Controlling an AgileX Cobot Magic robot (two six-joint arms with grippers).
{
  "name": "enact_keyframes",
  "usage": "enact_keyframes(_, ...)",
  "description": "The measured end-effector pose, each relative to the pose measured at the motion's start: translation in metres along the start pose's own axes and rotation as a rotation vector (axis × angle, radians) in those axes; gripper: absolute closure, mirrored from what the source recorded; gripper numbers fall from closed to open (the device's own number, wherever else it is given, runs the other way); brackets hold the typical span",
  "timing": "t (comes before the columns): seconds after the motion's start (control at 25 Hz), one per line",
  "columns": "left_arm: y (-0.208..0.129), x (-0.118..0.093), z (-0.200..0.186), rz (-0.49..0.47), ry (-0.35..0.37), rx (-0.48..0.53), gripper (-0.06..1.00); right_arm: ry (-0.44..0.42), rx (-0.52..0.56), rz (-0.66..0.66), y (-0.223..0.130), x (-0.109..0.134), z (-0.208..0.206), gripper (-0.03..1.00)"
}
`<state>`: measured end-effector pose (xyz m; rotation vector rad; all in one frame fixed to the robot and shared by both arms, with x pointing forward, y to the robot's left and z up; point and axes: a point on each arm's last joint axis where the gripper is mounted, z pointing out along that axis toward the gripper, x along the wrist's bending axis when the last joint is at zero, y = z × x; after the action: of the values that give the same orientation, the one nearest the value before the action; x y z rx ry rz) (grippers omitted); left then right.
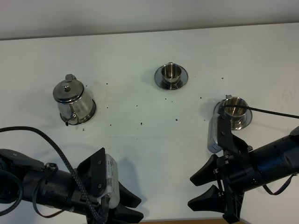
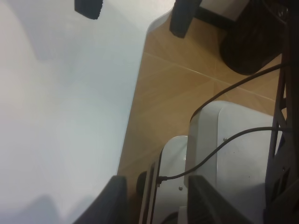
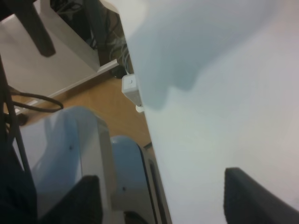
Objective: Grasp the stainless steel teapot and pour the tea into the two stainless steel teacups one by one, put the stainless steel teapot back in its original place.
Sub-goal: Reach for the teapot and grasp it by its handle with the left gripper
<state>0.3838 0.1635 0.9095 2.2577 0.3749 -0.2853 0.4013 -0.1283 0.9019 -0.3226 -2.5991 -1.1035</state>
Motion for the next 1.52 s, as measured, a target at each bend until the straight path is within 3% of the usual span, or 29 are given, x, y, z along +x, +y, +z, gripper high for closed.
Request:
enact_keyframes(0.88,0.0,0.0,0.0,-0.001,0.0,0.0,0.57,-0.002,-0.004,0.004,0.0003,-0.0002,0.0,0.41)
enact_keyframes(1.52,-0.0007,0.0019,0.0,-0.003,0.021,0.008,0.57,-0.047,-0.106,0.132,0.0092,-0.005,-0.0008,0.41)
